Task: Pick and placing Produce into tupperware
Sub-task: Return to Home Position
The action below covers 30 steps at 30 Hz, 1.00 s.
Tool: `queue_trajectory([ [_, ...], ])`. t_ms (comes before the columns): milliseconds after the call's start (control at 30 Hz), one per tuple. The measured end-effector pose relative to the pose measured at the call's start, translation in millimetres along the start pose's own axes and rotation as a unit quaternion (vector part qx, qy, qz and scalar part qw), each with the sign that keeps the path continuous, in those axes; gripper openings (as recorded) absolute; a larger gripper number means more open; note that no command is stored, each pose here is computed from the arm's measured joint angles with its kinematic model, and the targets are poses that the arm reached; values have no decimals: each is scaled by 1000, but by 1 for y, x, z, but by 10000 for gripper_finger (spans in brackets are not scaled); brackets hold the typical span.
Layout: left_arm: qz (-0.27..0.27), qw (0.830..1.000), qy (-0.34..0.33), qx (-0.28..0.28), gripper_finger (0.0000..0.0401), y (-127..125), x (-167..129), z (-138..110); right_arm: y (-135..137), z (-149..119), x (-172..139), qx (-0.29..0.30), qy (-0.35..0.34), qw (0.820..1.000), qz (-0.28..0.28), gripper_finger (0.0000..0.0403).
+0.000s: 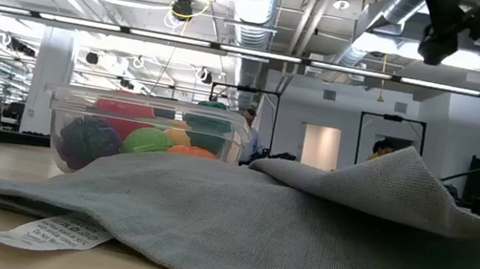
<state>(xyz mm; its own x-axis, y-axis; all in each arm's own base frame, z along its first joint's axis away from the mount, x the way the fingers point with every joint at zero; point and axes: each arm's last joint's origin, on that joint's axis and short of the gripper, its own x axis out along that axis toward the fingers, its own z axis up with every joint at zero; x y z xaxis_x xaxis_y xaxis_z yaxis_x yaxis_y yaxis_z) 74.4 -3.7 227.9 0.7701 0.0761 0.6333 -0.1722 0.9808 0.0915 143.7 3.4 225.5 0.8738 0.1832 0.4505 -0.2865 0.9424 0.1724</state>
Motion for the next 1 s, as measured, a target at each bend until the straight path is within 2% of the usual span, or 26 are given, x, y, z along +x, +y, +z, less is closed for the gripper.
queue_trajectory([
  [167, 7, 1000, 29, 0, 308, -1, 0, -5, 0, -9, -12, 10, -6, 1000, -5, 245],
  [300, 28, 997, 77, -7, 308, -1, -1, -14, -2, -20, -18, 32, 29, 999, -17, 245],
  [467, 41, 996, 79, -10, 308, 0, -1, -14, -7, -25, -19, 38, 60, 997, -27, 245],
  [533, 43, 996, 75, -14, 308, 0, -1, -13, -9, -21, -20, 10, 49, 999, -17, 245],
  [633, 47, 996, 76, -30, 308, 0, -1, -14, -8, -6, -24, -37, 7, 999, 27, 245],
  [733, 47, 995, 76, -40, 308, 0, -1, -14, -13, -4, -30, -17, 31, 999, 17, 245],
  [833, 46, 995, 77, -43, 308, 0, -1, -14, -9, 4, -34, -29, 17, 998, 48, 245],
  [1000, 49, 994, 90, -45, 308, 0, -2, -17, -5, 6, -42, -17, 33, 998, 57, 245],
])
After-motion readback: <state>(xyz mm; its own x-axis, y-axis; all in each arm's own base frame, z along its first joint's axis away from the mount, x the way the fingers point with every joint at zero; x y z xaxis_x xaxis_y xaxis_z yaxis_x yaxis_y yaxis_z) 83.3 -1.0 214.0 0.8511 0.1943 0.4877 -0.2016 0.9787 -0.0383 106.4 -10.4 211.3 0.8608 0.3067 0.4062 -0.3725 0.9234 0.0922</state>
